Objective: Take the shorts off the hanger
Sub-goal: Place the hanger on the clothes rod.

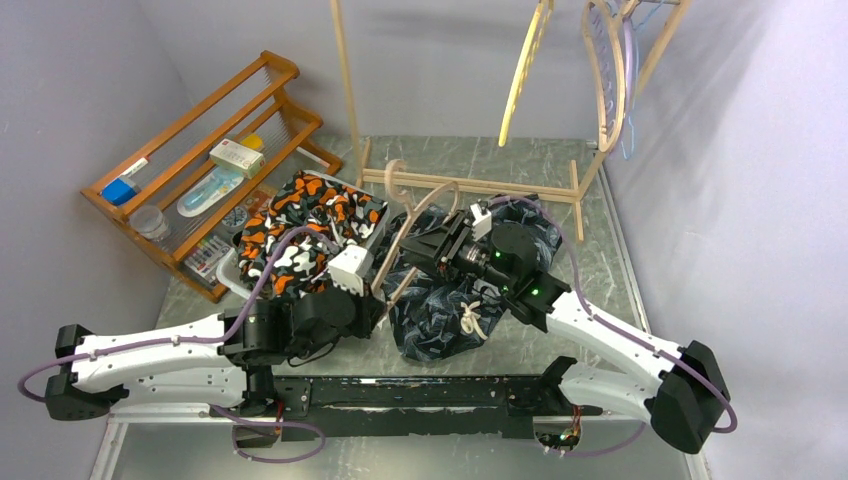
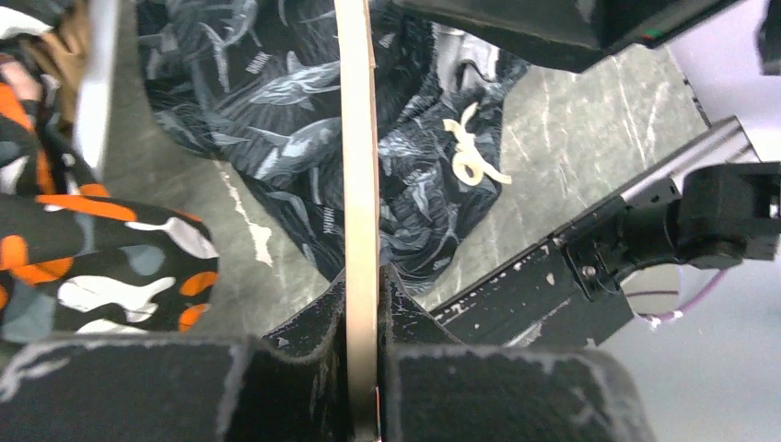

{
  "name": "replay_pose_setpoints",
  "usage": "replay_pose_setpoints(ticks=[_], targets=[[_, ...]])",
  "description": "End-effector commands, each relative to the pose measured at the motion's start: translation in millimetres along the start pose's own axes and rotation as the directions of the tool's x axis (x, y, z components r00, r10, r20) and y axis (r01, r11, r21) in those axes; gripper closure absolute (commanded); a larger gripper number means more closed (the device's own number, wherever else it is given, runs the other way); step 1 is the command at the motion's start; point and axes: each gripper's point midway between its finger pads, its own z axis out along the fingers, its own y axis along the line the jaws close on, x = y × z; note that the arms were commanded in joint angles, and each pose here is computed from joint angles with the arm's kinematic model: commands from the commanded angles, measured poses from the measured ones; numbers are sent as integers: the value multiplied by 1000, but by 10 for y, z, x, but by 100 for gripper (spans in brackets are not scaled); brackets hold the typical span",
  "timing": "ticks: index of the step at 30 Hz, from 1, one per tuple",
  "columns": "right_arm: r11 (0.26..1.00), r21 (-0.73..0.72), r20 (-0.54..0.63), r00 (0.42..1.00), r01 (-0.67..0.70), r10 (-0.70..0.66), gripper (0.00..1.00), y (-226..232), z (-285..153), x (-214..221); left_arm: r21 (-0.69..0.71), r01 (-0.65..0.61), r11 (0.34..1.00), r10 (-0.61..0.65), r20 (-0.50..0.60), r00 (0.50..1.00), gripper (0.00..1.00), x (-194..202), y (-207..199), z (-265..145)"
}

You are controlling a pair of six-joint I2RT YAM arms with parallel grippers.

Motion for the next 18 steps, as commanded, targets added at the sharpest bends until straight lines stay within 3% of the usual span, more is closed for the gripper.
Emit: replay_pose_setpoints(ticks=[1,4,10,15,18], targets=[[992,-32,-24,992,120,-120,42,243,-122,26,-104,22,994,-11,108,994,93,-364,176,-143],[984,18,7,984,177,-177,40,203,-255,-13,-120,-2,993,21,160,987,93,-593,160,-216],[963,198,215,950,185,-227,40,-108,-736,-315,-131,-64,989,96,252,963,93,-1068,29,-348],[911,401,376,889,97,-260,36,-572,-1246,-566,-193,-182,964,234,295,926,93,-1405,-37,-382],[898,437,447,858,37,-253,35,-688,-1470,-645,-219,-215,952,279,328,902,93,-1668,-42,-363]])
